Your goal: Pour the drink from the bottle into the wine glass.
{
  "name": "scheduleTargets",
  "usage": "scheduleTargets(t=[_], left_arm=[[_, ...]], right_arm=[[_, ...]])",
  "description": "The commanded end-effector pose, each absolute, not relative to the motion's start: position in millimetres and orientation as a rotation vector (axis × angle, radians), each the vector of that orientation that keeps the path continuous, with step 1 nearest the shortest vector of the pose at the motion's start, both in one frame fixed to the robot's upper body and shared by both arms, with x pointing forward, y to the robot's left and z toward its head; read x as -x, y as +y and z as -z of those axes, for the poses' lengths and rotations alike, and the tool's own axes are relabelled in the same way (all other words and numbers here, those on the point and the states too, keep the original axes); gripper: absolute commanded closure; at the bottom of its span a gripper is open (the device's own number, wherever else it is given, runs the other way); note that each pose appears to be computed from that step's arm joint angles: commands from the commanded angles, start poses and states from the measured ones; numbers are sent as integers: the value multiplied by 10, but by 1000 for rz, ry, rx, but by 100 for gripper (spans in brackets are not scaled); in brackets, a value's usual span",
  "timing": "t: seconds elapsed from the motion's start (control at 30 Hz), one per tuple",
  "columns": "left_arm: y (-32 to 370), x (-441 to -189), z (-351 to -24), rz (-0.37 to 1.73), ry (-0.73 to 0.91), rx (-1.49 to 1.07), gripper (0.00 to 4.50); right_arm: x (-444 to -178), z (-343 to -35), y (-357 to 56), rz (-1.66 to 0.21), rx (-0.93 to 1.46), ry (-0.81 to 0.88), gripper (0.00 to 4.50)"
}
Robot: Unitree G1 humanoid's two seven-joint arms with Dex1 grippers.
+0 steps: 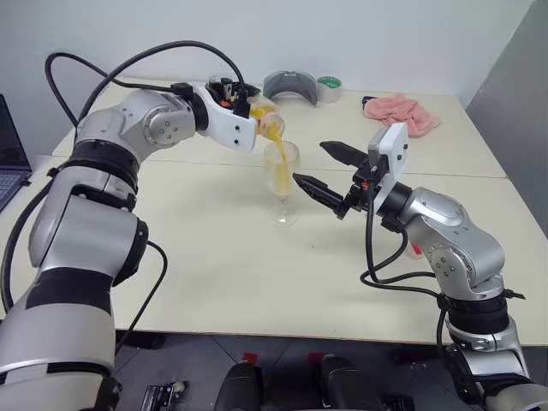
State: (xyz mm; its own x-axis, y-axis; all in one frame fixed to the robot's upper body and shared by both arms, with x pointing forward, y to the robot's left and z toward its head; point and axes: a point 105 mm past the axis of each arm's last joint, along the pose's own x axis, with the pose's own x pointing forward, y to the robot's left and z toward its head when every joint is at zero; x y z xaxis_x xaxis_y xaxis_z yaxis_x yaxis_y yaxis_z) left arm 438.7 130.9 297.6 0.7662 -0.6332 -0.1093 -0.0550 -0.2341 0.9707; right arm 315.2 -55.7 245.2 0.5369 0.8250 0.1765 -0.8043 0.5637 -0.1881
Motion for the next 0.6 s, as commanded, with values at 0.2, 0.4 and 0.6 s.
scheduleTargets(t=[0.2, 0.4, 0.6], left_arm=[[1321, -4370, -3255, 506, -599, -1776, 283], [1324, -4375, -3260, 500, -600, -1784, 283], [1344, -4375, -3275, 493, -598, -1797, 283]], right_arm=[[-3120, -2620, -583, -959, 97, -326, 0], [-3126, -2618, -585, -959, 96, -326, 0], [-3131, -2617, -578, -960, 97, -327, 0]])
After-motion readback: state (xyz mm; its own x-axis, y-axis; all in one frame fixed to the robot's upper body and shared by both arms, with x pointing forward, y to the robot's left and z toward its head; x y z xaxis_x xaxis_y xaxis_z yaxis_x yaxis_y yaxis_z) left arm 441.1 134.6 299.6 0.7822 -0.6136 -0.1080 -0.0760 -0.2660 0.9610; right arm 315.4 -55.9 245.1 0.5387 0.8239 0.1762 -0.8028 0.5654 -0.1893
